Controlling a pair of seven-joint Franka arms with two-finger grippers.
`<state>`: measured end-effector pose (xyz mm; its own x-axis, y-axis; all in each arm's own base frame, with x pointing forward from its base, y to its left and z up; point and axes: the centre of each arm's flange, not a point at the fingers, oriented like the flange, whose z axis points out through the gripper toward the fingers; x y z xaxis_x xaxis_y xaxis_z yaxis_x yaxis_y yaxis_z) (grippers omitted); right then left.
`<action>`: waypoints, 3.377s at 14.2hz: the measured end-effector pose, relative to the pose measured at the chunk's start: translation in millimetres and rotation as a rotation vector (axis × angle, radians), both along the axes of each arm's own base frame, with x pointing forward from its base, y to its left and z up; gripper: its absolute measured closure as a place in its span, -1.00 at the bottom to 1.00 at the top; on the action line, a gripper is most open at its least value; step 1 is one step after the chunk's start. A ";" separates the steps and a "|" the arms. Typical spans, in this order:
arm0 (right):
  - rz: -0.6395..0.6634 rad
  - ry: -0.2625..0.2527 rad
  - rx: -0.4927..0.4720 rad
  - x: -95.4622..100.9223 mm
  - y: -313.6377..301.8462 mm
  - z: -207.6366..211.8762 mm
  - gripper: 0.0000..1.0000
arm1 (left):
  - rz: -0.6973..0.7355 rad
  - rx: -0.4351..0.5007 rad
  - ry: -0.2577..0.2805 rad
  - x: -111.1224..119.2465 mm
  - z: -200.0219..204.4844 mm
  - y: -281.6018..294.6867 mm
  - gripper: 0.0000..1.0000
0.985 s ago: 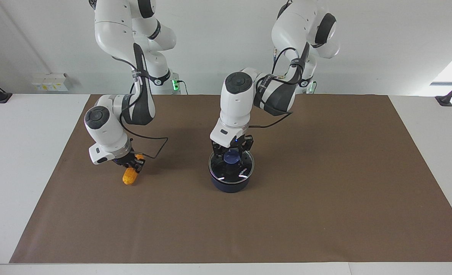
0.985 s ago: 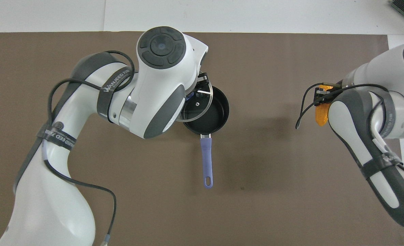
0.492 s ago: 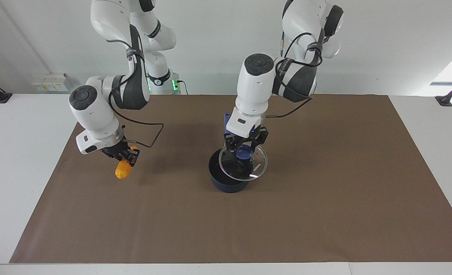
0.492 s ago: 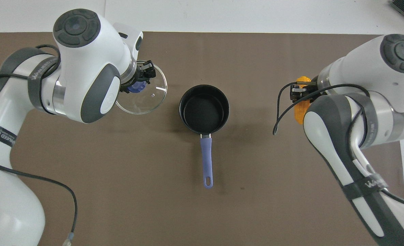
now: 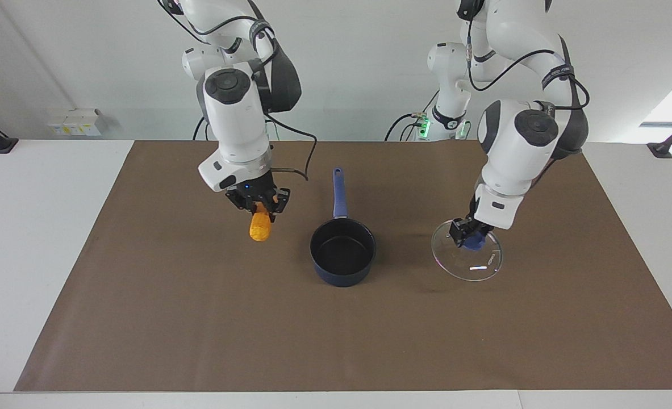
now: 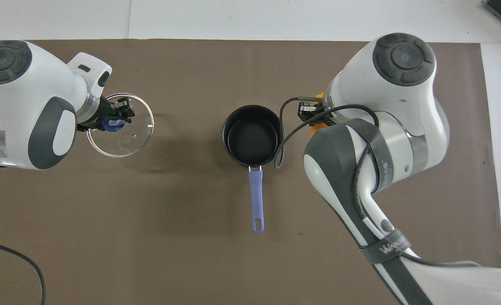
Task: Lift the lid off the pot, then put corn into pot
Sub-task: 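Set the lid down beside the pot with the left gripper, then lower the corn into the pot and open the right gripper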
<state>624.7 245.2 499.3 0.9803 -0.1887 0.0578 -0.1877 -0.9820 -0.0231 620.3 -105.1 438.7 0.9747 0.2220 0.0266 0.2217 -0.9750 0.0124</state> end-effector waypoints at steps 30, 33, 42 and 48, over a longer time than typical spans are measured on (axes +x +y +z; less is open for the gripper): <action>-0.080 0.051 0.041 12.9 122.3 -155.1 0.26 | -0.336 -0.024 0.049 -43.9 37.5 123.7 -1.00; -0.079 0.055 0.038 10.4 121.9 -163.4 0.26 | -0.320 0.005 0.057 -41.5 66.5 107.4 -1.00; -0.078 0.054 0.037 8.7 120.7 -161.0 -0.50 | -0.377 0.026 0.096 -61.4 156.8 70.5 -1.00; -0.070 -0.073 0.091 24.0 80.6 -64.9 -1.00 | -0.421 0.023 0.112 -70.0 190.2 72.1 -1.00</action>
<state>648.7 325.8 434.4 0.9584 -0.2642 0.1077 -0.2503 -0.9598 -0.1274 550.3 -33.0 628.9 0.9772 -0.1948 -0.0844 -0.1964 -0.9804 -0.0119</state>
